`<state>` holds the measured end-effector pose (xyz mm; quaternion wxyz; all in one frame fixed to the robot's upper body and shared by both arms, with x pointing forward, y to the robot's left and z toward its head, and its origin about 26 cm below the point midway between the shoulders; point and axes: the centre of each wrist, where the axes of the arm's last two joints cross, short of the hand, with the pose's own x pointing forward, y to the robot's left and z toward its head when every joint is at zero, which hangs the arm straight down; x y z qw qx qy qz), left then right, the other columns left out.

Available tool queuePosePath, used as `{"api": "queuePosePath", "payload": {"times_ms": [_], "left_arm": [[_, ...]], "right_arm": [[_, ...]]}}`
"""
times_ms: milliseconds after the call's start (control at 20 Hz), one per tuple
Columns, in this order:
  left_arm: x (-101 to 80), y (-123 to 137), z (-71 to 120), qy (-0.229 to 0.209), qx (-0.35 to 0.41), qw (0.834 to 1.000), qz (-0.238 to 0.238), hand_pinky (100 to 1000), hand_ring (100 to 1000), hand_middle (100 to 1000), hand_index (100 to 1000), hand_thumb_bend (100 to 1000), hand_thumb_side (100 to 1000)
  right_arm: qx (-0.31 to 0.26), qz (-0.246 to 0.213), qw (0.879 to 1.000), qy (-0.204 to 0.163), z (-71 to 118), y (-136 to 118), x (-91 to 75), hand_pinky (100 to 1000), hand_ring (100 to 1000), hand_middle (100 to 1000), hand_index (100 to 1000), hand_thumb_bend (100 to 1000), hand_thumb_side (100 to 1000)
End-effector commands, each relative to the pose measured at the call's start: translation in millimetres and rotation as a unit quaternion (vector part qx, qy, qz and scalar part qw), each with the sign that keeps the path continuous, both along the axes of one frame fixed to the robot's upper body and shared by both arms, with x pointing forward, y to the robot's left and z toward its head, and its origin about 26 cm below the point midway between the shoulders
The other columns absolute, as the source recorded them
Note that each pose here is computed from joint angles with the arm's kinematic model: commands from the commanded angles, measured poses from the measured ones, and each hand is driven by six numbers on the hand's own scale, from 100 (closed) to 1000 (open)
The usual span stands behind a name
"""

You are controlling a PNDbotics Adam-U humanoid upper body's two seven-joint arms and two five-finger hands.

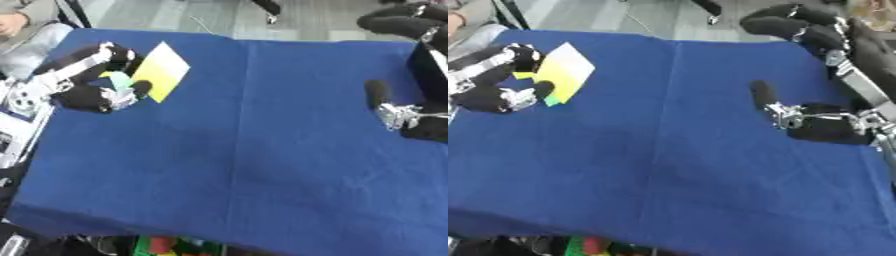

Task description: Pick up the objects with one hand, pass them to the other hand, and then place them into the box on the other side of the table.

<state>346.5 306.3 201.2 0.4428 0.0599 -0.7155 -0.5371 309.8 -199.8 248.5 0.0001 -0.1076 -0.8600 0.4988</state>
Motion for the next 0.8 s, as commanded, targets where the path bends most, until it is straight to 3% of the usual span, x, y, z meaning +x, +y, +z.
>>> {"api": "queuePosePath", "payload": {"times_ms": [50, 800], "left_arm": [[0.3, -5, 15.6, -0.012, 0.031, 0.999, -0.028, 704, 547, 450, 626, 100, 567], [10.2, -53, 31.5, -0.012, 0.092, 0.986, -0.141, 705, 553, 454, 629, 100, 555]], "right_arm": [[-0.038, 0.022, 0.998, -0.035, 11.2, 7, -2.8, 819, 833, 836, 902, 100, 100], [-0.095, 0.085, 0.985, -0.119, 25.6, 45, -3.4, 830, 847, 868, 886, 275, 162]]}}
